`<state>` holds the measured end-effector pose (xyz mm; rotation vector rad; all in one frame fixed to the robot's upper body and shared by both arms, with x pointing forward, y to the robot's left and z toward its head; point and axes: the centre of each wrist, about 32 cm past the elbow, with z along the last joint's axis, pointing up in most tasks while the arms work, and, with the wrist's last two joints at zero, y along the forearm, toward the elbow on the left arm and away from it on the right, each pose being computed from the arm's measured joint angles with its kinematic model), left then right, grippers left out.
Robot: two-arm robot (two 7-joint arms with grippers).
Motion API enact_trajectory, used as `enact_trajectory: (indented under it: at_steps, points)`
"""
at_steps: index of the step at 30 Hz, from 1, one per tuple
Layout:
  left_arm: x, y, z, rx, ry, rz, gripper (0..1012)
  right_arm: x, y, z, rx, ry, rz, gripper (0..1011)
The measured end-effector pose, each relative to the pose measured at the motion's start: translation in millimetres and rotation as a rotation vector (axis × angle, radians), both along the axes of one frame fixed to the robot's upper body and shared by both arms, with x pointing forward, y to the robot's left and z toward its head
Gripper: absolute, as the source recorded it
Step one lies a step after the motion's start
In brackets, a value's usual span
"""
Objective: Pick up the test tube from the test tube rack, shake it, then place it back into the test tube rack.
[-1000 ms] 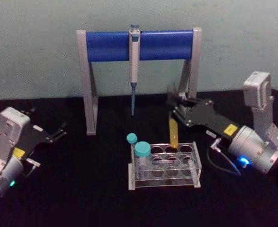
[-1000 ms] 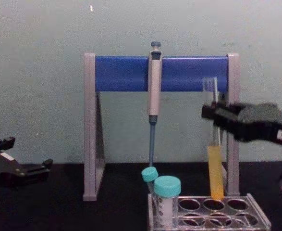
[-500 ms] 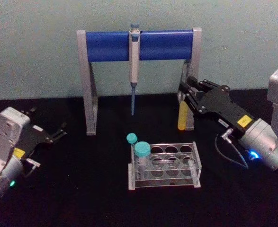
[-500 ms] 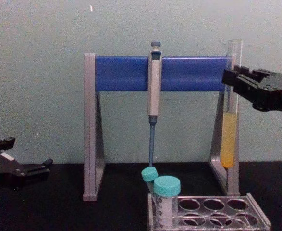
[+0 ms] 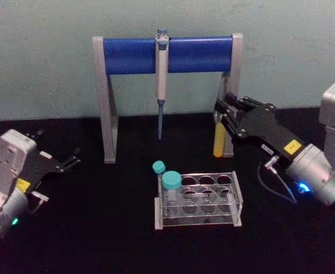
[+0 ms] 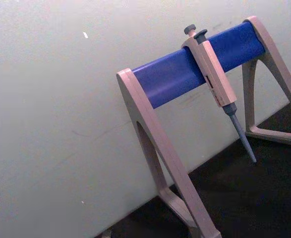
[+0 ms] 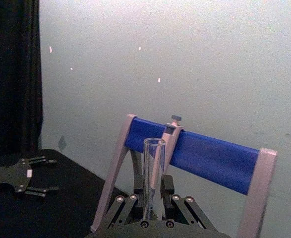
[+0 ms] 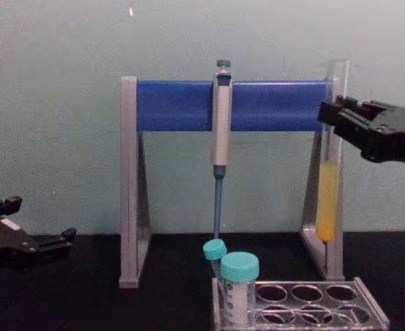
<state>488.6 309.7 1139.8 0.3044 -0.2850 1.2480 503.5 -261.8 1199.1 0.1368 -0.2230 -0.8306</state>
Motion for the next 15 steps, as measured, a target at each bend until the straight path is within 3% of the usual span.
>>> enact_trajectory:
  at_steps: [8, 15]
  points:
    - [0.0, 0.0, 0.0, 0.0, 0.0, 0.0, 1001, 6.0, 10.0, -0.8, -0.017, 0.006, 0.091, 229]
    - [0.0, 0.0, 0.0, 0.0, 0.0, 0.0, 1001, 4.7, 6.3, 0.0, -0.003, 0.031, 0.182, 229]
